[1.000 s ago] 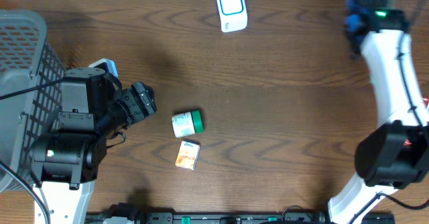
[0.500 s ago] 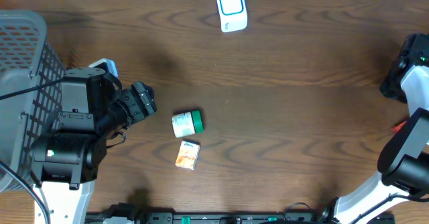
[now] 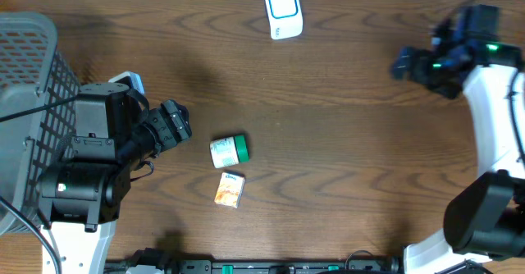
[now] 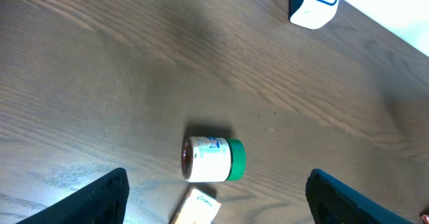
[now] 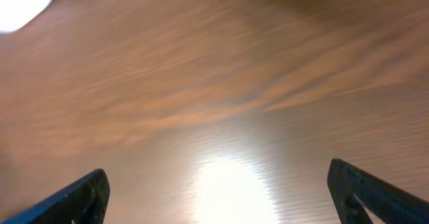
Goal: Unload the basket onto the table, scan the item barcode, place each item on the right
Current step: 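Reach the right gripper left toward the green-lidded jar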
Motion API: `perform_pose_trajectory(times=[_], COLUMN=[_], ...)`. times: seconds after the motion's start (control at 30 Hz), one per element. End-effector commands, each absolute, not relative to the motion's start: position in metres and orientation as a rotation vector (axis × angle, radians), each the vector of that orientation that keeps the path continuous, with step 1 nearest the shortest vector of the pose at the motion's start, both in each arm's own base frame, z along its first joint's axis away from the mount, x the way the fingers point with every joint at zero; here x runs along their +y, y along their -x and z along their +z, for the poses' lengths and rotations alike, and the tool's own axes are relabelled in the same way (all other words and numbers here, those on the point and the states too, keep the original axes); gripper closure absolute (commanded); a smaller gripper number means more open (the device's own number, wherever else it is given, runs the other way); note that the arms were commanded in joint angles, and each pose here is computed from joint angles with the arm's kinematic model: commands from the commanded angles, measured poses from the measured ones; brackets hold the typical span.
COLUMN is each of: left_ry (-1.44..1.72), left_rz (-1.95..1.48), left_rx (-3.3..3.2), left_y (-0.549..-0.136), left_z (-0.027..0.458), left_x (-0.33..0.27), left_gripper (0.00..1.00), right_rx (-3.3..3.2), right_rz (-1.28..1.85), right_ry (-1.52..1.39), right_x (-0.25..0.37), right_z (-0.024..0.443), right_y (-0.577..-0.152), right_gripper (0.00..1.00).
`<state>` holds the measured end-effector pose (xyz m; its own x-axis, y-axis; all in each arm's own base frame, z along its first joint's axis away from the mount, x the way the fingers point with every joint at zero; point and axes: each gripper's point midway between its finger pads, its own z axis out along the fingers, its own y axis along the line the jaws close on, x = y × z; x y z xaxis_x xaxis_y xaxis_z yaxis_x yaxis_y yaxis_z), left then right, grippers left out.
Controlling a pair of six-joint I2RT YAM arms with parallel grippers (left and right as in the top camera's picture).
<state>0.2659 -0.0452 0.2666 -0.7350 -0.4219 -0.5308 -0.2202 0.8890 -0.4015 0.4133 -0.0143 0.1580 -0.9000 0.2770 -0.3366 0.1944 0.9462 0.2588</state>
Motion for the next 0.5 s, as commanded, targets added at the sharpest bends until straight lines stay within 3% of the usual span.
perform_pose_trajectory(times=[0.0,0.1,0.27,0.47], left_ry=[0.455,0.455,0.467,0.473], left_rz=[-0.401,-0.401,-0.415,-0.426], left_rx=[2.400,2.401,2.374,2.348], left_y=[-0.267,-0.267,-0.272,-0.276], left_z=[0.271,0.271,0.275,0.279], left_x=[-0.043,-0.043,-0.043,-0.043], left_gripper=[0.15,0.15,0.15,0.15], right_rx=[2.809,2.885,2.986,3.051], right_rz=[0.421,0.452,0.681,0.971], right_ry=[-0.199,-0.114,-0.312,-0.342], right_x=[0.038,0.071,0.127,0.191], right_z=[0.144,0.130,0.129,0.144], right_y=[-0.400,-0.382,-0.352,-0.323], right_gripper=[0.01,0.01,0.01,0.01])
